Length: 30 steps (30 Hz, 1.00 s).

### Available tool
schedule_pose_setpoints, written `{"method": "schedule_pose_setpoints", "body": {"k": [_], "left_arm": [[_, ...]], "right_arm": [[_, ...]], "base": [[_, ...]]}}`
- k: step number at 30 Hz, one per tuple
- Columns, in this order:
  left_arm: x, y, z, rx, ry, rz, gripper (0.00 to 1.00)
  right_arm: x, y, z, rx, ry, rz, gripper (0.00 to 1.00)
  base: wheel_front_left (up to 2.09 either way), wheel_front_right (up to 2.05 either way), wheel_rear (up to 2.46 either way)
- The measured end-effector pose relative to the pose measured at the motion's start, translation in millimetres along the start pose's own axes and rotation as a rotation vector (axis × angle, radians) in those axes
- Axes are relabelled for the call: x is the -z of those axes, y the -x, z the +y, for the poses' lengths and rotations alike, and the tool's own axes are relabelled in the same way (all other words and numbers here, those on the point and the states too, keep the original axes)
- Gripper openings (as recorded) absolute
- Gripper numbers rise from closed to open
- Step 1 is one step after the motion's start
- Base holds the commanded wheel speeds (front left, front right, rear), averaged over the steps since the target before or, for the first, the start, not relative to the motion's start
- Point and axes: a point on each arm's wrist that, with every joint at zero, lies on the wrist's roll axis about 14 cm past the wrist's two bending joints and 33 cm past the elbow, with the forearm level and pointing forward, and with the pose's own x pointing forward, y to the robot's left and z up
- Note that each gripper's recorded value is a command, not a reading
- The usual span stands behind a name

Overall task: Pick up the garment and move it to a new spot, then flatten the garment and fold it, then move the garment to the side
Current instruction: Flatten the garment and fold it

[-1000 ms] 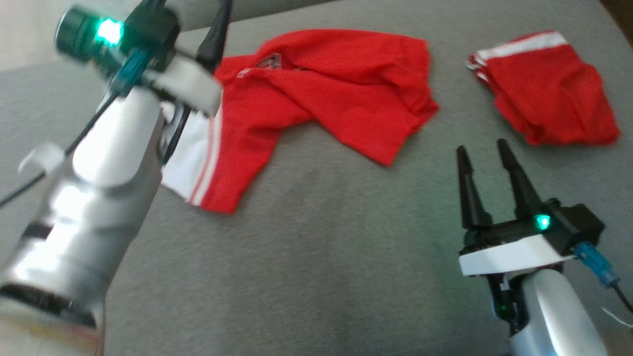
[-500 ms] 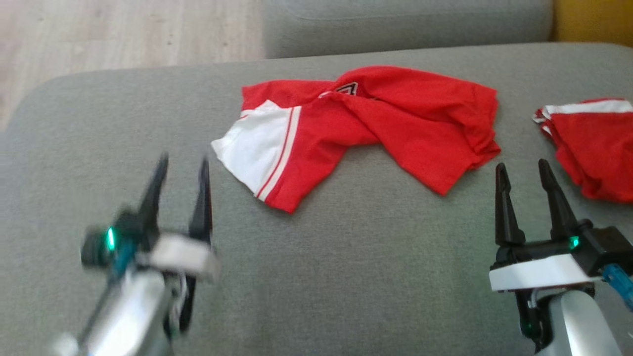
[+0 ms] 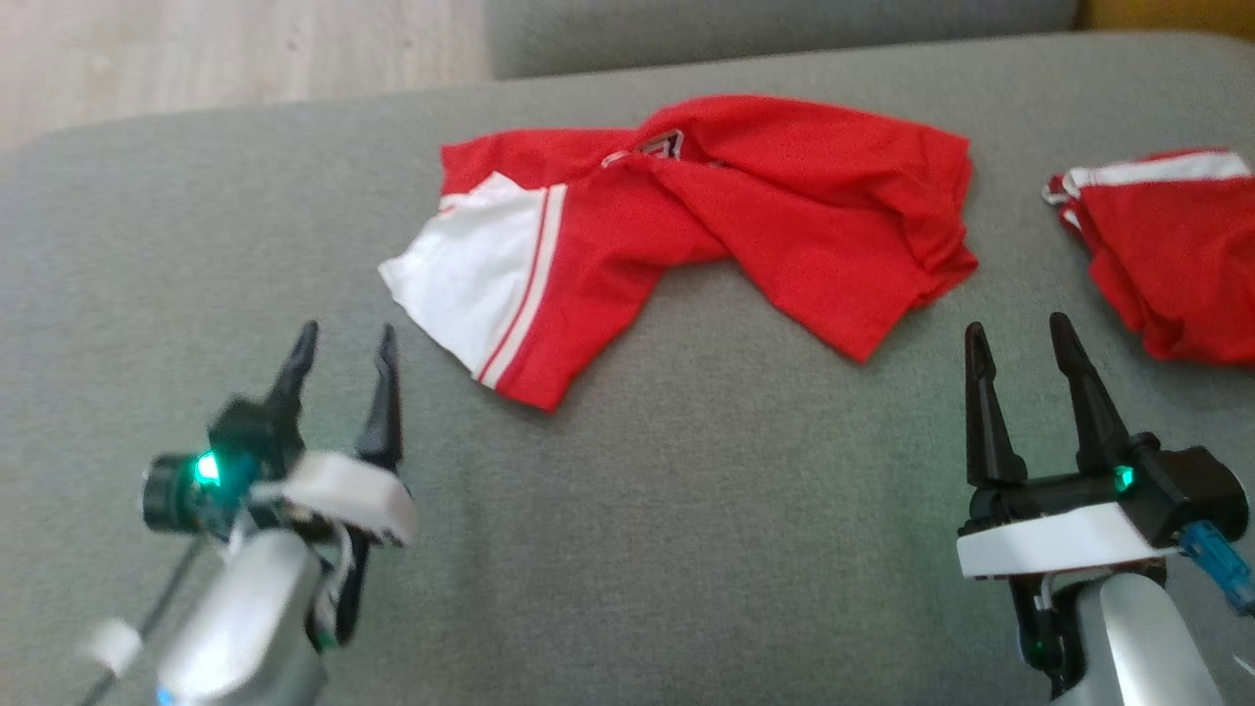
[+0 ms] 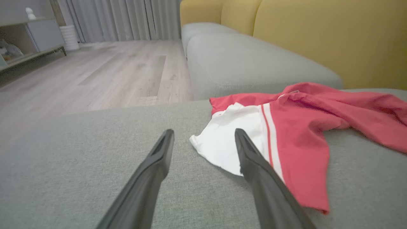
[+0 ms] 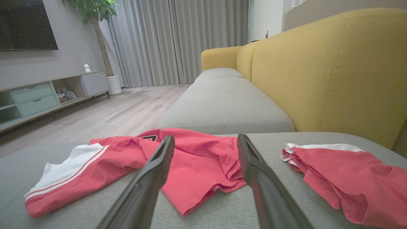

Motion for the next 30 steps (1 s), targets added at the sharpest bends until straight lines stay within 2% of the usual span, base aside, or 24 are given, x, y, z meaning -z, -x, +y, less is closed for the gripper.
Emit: {"method": "schedule_pose_setpoints", "body": {"k": [9, 17, 25, 26, 27, 28, 30], "left_arm": [[49.8, -59.3, 22.1, -0.005, -0.05, 0.254, 1.0], [68.8, -100.0, 19.7, 0.032, -0.062, 0.325, 1.0], [83.4, -111.1, 18.0, 0.032, -0.064, 0.383, 1.0], [83.8, -111.4, 15.7, 0.042, -0.063, 0.387, 0.98], [84.1, -111.3, 12.7, 0.055, -0.061, 0.391, 0.36], [83.8, -111.3, 8.5, 0.072, -0.063, 0.392, 0.0], [82.3, -110.4, 2.1, 0.088, -0.058, 0.379, 0.0]], "right_arm": [[23.3, -3.2, -19.7, 0.053, 0.005, 0.064, 1.0], [36.8, -8.2, -39.5, 0.103, 0.019, 0.098, 1.0], [43.5, -5.7, -45.7, 0.121, 0.024, 0.119, 1.0], [43.1, -5.7, -46.3, 0.123, 0.024, 0.118, 1.0], [42.5, -5.9, -46.7, 0.124, 0.024, 0.116, 1.0], [41.8, -6.0, -47.0, 0.125, 0.025, 0.113, 1.0], [39.5, -6.8, -46.8, 0.124, 0.027, 0.107, 1.0]], "base": [[0.0, 0.0, 0.0], [0.0, 0.0, 0.0], [0.0, 0.0, 0.0], [0.0, 0.0, 0.0], [0.0, 0.0, 0.0], [0.0, 0.0, 0.0], [0.0, 0.0, 0.0]]}}
